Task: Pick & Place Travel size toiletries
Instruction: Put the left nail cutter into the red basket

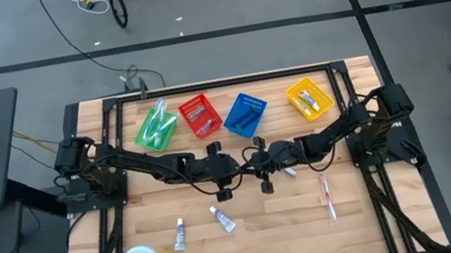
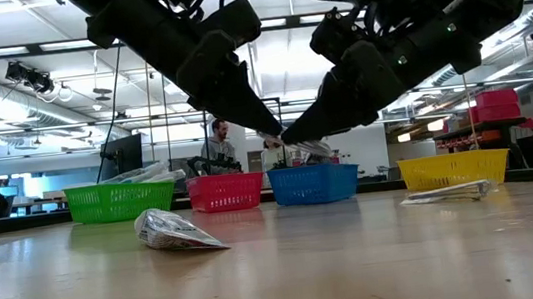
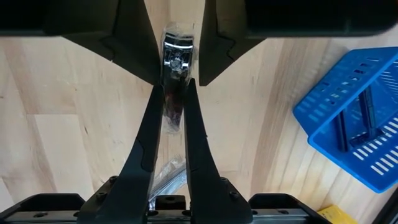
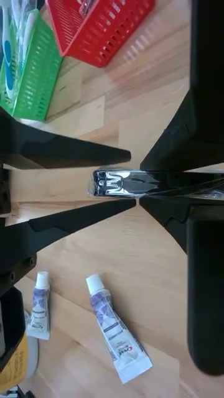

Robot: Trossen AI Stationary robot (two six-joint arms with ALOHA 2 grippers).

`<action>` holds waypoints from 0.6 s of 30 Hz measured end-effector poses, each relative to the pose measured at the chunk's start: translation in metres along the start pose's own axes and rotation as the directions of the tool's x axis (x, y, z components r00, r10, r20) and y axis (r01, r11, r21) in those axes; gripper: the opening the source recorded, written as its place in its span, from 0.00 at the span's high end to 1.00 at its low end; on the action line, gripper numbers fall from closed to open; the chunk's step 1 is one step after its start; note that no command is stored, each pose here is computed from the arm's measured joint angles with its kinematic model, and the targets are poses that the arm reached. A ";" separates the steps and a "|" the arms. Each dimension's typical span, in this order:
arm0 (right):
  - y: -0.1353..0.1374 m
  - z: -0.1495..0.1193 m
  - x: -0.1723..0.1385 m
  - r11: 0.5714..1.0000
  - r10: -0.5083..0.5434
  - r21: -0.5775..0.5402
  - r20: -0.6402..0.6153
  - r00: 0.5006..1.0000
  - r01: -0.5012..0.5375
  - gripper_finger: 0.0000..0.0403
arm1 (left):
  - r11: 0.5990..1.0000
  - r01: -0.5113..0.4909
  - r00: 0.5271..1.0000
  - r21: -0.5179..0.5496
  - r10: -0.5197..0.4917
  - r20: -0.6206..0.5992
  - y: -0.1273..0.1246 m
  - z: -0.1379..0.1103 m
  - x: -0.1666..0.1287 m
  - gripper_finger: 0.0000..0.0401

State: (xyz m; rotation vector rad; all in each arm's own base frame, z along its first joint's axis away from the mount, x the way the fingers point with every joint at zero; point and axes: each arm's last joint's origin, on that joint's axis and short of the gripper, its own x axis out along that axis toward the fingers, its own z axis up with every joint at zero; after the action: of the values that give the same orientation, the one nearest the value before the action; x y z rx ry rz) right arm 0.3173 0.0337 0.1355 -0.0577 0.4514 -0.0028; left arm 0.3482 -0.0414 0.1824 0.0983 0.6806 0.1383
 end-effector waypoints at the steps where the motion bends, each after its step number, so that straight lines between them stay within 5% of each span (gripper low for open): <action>1: 0.000 0.000 0.000 1.000 0.000 0.001 0.004 1.000 0.000 0.86 | 1.000 0.001 1.000 0.000 -0.001 0.000 0.000 0.000 0.000 0.73; 9: 0.000 0.001 0.000 1.000 0.001 -0.010 0.011 1.000 0.000 0.82 | 1.000 0.010 1.000 0.006 -0.010 0.000 0.000 0.000 0.000 0.83; 18: 0.000 0.001 0.000 1.000 -0.011 -0.003 0.009 1.000 0.011 0.62 | 1.000 -0.015 1.000 0.010 0.015 -0.016 0.000 -0.001 0.000 0.82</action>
State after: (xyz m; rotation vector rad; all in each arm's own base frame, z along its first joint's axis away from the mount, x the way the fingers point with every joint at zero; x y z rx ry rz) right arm 0.3177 0.0334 0.1363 -0.0635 0.4420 -0.0130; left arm 0.3469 -0.0409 0.1815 0.1123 0.6965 0.1503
